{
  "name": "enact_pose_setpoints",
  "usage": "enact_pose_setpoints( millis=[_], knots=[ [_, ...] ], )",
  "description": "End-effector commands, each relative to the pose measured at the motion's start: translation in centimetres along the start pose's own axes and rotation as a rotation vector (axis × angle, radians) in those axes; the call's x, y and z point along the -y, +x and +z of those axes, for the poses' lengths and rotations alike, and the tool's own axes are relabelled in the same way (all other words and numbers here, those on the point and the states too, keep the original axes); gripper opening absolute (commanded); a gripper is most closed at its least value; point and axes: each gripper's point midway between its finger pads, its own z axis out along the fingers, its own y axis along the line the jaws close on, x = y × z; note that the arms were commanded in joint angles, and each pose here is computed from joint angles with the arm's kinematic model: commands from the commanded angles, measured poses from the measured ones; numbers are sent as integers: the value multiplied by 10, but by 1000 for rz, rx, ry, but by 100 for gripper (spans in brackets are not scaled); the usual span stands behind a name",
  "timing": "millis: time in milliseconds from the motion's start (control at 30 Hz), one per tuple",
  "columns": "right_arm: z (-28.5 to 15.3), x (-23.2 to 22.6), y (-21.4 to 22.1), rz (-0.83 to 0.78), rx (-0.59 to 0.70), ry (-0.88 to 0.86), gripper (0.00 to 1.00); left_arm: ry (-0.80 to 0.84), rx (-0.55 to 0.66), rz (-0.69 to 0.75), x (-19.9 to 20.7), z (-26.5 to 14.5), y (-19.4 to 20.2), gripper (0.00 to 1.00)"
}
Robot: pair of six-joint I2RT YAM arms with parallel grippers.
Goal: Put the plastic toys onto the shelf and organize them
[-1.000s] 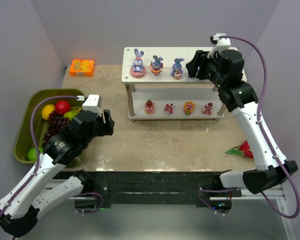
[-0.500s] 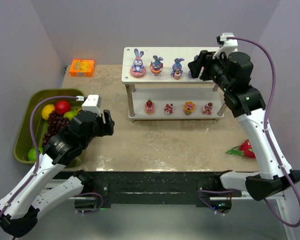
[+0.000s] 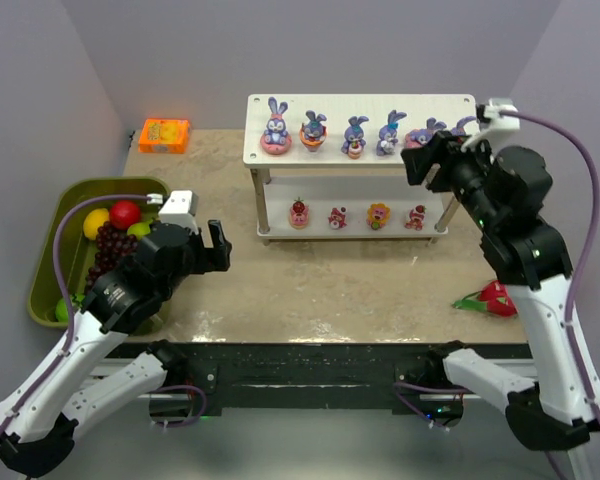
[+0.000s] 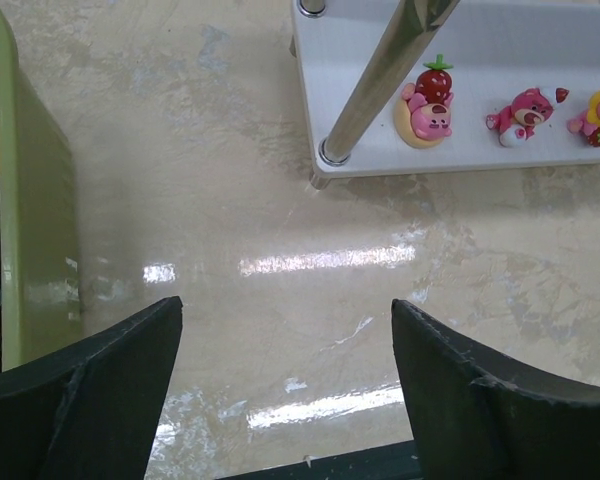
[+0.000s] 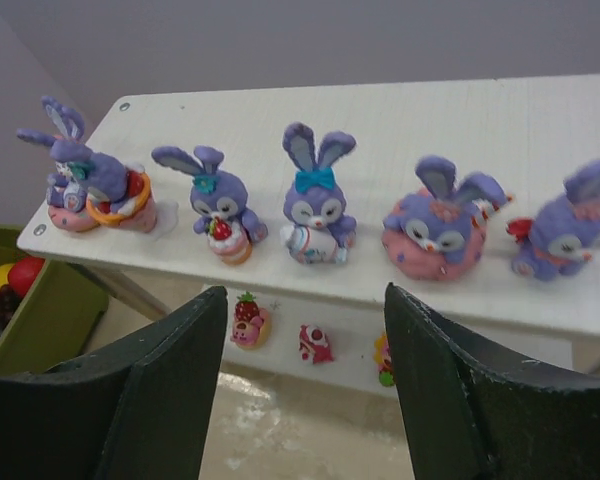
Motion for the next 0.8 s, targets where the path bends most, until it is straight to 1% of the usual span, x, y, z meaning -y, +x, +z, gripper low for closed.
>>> enact_pose_setpoints(
  millis=[0, 33, 67, 133, 167, 200, 233, 267, 333, 400, 467, 533, 600, 767],
  knots=[
    [-46, 26, 21, 117, 16, 132, 70, -31, 23, -42, -5, -1, -5, 95],
    [-50, 30, 28, 131, 10, 149, 70, -34, 21, -41, -6, -1, -3, 98],
    [-53, 33, 44, 150, -24, 161, 70, -37, 19, -38, -6, -1, -2, 99],
    [-67, 34, 53, 161, -26, 153, 73, -33, 24, -39, -6, 0, -3, 99],
    [-69, 38, 67, 173, -55, 170, 73, -20, 23, -34, -4, 0, -2, 100],
    [-74, 39, 71, 174, -57, 169, 75, -10, 25, -31, -3, 0, -2, 100],
    [-86, 40, 67, 177, -23, 164, 83, 8, 37, -30, 0, -1, -5, 100],
    [-91, 45, 75, 177, -30, 189, 88, 22, 43, -31, 2, -2, -5, 99],
    [-109, 50, 73, 182, 12, 202, 93, 35, 58, -37, 3, -4, -7, 99],
    [-118, 57, 82, 179, 5, 229, 99, 49, 74, -39, 3, -8, -9, 100],
    [-125, 64, 94, 177, -16, 254, 99, 53, 89, -40, 2, -11, -11, 99],
    [-128, 75, 102, 184, -21, 316, 99, 61, 103, -44, 2, -13, -13, 99],
    [-132, 81, 105, 189, -17, 348, 99, 76, 107, -34, 4, -14, -13, 100],
    [-135, 85, 108, 194, 0, 360, 99, 83, 124, -29, 2, -20, -17, 100]
  ],
)
